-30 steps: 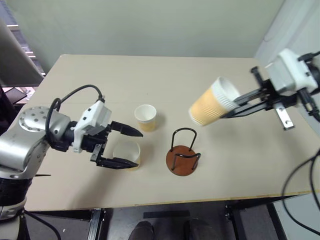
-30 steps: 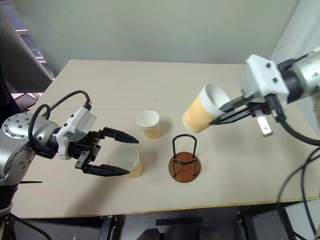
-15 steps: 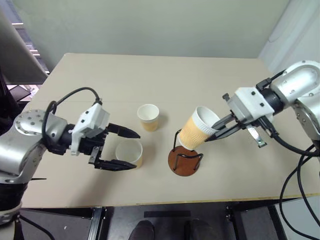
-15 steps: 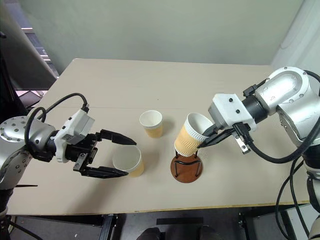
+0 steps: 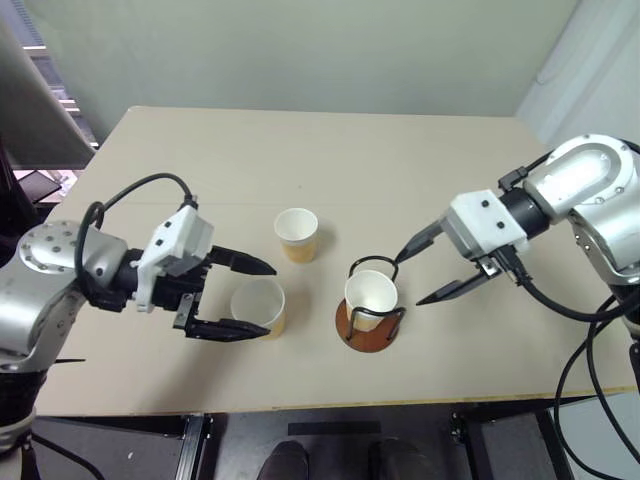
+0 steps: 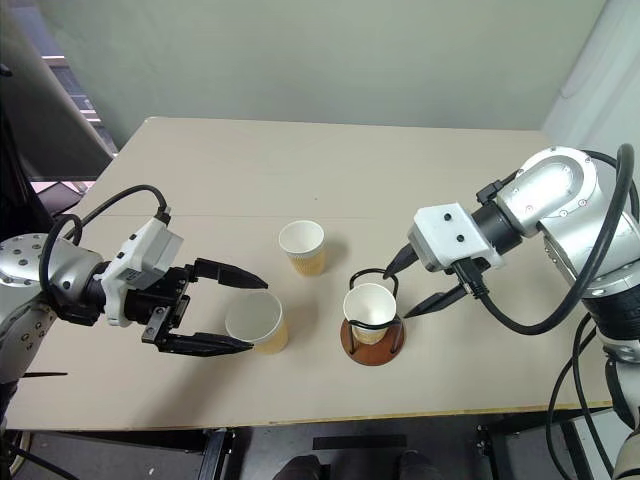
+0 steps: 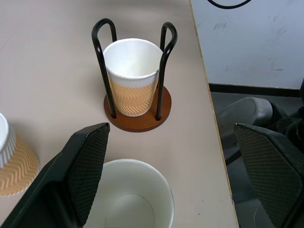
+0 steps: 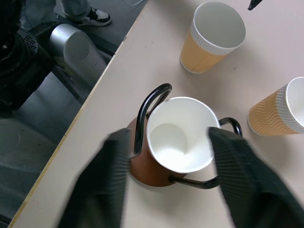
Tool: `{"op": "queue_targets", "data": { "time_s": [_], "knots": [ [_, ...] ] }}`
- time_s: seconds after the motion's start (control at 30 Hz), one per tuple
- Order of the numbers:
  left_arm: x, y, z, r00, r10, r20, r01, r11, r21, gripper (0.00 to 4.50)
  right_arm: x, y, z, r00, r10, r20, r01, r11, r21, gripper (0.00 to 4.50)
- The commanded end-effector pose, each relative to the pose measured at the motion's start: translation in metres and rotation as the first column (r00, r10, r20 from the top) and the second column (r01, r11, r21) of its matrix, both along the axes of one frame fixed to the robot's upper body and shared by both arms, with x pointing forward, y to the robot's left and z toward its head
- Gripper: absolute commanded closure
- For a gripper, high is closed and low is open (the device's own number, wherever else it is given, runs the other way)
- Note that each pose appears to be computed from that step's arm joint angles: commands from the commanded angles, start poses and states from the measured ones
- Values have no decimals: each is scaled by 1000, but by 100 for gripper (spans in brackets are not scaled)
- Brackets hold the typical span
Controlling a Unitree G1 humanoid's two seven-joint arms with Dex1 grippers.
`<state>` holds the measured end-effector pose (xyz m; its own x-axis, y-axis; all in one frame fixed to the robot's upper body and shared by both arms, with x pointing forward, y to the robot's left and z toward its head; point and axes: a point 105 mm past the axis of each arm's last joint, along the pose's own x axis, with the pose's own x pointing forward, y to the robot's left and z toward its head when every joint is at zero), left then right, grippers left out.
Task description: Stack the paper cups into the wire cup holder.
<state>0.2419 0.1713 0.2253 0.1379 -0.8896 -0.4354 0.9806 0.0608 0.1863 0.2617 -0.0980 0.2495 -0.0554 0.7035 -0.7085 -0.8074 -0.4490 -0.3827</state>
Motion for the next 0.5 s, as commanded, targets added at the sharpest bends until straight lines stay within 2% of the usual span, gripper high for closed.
{"op": "queue_targets", "data": {
  "time_s": [0.03, 0.07, 0.2, 0.33, 0.5],
  "knots": [
    [7, 9, 15, 996, 30, 86, -32, 999, 26, 0, 3, -8, 12, 998, -66, 24, 65, 997, 46, 22],
    [11, 14, 18, 994, 48, 102, -52, 998, 35, 0, 4, -14, 15, 995, -102, 5, 101, 992, 75, 3],
    [26, 29, 24, 985, 99, 144, -112, 990, 85, 0, -1, -39, 30, 968, -201, -149, 233, 942, 243, 3],
    [37, 45, 13, 982, 139, 131, -163, 968, 193, 0, -24, -61, 48, 951, -195, -242, 282, 868, 409, 3],
    [47, 42, -5, 988, 117, 100, -138, 959, 246, 0, -37, -61, 47, 939, -231, -256, 326, 836, 442, 3]
  ]
}}
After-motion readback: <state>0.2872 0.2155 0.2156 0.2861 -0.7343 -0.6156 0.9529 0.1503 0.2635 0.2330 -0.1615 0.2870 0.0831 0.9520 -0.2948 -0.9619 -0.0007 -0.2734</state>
